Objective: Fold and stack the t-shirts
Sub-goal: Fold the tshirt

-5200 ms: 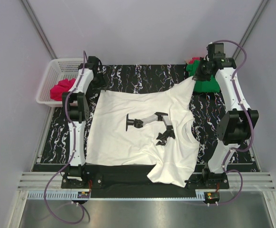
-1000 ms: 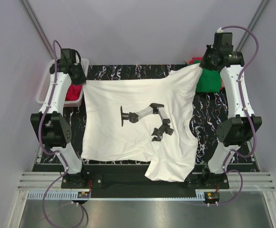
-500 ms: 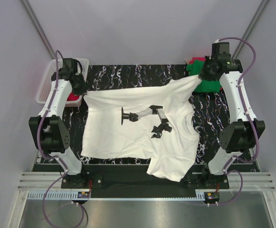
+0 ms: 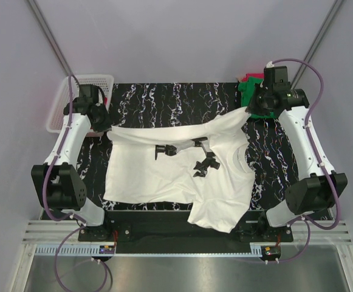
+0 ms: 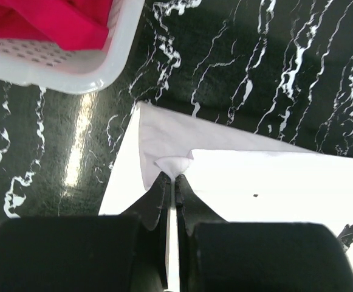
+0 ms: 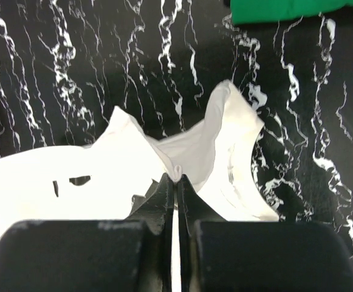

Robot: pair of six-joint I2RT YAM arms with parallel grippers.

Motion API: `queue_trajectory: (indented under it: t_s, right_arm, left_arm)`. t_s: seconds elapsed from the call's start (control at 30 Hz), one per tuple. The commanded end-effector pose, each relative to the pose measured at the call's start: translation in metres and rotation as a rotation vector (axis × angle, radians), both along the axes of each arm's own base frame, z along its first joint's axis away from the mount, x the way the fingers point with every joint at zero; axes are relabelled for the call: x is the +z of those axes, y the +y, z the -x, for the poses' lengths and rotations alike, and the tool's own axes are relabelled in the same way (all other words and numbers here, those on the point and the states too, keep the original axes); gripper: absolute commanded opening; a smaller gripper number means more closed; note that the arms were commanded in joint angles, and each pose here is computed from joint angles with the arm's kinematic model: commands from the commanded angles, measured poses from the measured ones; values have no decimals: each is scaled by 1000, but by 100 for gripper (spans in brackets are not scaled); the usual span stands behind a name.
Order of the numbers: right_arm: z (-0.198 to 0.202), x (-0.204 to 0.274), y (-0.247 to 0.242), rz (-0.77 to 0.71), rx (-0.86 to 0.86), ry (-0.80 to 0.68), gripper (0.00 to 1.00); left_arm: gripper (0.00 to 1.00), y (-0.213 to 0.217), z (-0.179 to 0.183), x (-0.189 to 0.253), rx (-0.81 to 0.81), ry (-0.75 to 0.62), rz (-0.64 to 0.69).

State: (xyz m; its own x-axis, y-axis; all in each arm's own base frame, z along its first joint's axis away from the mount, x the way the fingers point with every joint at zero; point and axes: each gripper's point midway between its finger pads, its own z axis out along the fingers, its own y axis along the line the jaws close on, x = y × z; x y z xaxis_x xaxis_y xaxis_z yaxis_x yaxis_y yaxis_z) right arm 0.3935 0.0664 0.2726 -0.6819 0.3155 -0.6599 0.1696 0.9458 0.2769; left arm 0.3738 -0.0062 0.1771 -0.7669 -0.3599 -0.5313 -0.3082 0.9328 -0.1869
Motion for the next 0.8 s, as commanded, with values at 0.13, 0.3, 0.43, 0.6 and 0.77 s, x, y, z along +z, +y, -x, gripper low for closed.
queue_trajectory:
  t_s: [0.13, 0.3, 0.43, 0.6, 0.77]
  right_arm:
    - [32, -5, 0, -4, -7, 25, 0]
    - [40, -7, -12, 34, -63, 30, 0]
    - [45, -10, -19, 44, -112, 39, 0]
    - [35, -5, -31, 92, -168, 22, 0]
    - [24, 11, -38, 116, -207, -25, 0]
  left_arm:
    - [0, -6, 9, -11, 46, 56, 40]
    - [0, 1, 24, -19, 64, 88, -1]
    - [0, 2, 36, -22, 34, 114, -21]
    - [0, 14, 36, -19, 56, 106, -88]
    - [0, 20, 22, -8, 75, 68, -114]
